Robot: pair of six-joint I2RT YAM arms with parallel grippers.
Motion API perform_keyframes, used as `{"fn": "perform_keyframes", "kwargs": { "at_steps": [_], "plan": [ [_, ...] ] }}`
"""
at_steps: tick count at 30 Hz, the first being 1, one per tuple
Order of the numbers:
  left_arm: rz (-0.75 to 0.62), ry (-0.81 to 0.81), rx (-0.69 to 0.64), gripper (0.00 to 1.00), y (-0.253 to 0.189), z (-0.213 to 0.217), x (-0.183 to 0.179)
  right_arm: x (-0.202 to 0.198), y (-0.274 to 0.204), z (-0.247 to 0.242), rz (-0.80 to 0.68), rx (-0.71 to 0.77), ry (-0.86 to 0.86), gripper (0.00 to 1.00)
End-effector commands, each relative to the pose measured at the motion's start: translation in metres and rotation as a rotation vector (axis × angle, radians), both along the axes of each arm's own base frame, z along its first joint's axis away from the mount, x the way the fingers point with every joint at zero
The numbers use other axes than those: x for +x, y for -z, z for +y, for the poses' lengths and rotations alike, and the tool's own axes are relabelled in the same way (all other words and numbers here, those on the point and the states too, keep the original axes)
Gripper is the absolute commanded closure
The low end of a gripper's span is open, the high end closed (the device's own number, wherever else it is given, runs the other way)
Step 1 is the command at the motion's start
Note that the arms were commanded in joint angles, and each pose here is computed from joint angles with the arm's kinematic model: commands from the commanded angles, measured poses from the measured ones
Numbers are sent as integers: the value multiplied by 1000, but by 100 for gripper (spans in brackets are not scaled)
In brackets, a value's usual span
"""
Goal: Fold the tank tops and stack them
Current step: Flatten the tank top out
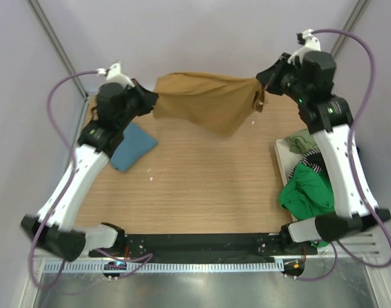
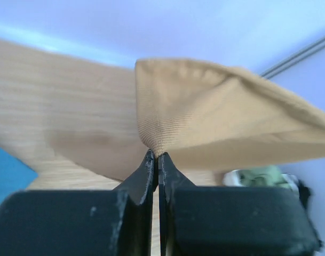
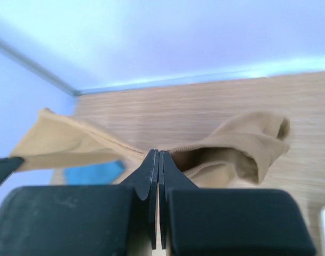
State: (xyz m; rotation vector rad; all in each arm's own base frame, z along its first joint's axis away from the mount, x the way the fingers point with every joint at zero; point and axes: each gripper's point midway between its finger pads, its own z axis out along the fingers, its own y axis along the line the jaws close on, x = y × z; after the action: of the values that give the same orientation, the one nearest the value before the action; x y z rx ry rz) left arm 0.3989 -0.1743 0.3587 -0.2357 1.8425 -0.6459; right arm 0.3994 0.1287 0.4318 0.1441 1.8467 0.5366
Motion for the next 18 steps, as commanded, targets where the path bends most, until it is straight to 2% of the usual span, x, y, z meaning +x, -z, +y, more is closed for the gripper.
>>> {"fn": "perform_keyframes", "kwargs": {
  "at_steps": [1,3,5,7,10,13,15,18],
  "plan": [
    [-201,-26,-22,100,-75,37,-79,-91,-69,13,-237,77,-203,99],
    [-325,6,-67,100,-98,52,-132,-145,-77,10,-349,92,-267,99],
    [-439,57,-109,100,-115,63,-183,-179,-88,8,-440,93,-313,99],
    [-496,97,-132,100,-121,67,-211,-221,-91,9,-491,92,-389,99],
    [-575,138,-184,100,-129,75,-252,-252,-93,13,-500,130,-461,99],
    [-563,116,-210,100,-127,78,-252,-248,-96,8,-486,124,-419,99],
    [-498,36,-200,100,-112,83,-230,-222,-94,5,-430,114,-358,99],
    [-333,-8,-146,100,-63,74,-187,-155,-50,3,-226,60,-244,99]
  ]
}}
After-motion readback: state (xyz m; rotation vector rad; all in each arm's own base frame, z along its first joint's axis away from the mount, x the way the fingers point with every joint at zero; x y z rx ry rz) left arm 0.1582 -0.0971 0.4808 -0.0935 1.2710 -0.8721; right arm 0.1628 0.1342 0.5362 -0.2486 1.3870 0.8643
